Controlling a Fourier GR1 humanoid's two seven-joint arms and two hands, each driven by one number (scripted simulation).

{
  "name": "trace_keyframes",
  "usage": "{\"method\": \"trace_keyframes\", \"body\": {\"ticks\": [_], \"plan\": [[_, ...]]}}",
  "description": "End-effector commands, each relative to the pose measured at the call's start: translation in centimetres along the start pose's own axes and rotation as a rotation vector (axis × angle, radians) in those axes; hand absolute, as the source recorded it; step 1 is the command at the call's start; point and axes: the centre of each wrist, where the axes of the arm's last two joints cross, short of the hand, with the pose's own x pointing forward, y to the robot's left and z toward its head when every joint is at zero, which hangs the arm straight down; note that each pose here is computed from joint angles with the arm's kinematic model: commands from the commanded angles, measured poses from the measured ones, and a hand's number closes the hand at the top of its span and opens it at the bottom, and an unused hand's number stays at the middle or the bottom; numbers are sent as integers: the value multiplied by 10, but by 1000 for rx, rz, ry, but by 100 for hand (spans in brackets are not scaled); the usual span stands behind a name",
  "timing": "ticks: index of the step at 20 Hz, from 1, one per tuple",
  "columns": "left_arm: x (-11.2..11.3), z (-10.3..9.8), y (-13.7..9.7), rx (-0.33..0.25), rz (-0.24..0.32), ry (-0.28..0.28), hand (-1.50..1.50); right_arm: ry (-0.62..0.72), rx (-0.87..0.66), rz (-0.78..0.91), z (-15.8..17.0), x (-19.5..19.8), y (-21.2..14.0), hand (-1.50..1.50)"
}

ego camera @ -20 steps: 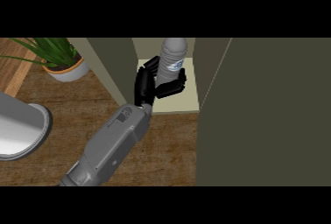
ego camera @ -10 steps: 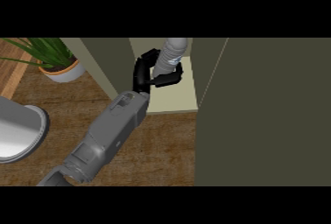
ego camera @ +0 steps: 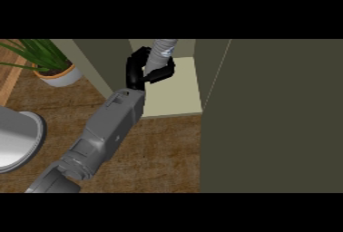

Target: Pick up the bottled water, place it into the cabinet and close the cabinet

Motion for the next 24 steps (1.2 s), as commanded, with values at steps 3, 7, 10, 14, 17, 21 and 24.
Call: {"method": "trace_keyframes", "body": {"ticks": [3, 7, 10, 14, 17, 21, 24], "plan": [[-5, -11, 18, 52, -125, -55, -150, -25, 0, -46, 3, 15, 0, -150], [5, -12, 8, 72, -182, -118, -150, -42, 4, -50, -2, 11, -1, -150], [9, -9, 0, 97, -197, -137, -150, -25, 36, -55, -2, 6, 1, -150], [20, -23, 12, 56, -139, -126, -150, -15, 47, -65, 1, 4, -2, -150], [32, -29, 14, -35, -64, -195, -150, -29, 47, -64, 1, 9, 1, -150], [40, -25, 2, -87, 126, -253, -150, -11, 64, -77, 2, 8, -2, -150], [48, -29, 4, -129, 169, -276, -150, -23, 52, -68, 3, 16, 2, -150]]}}
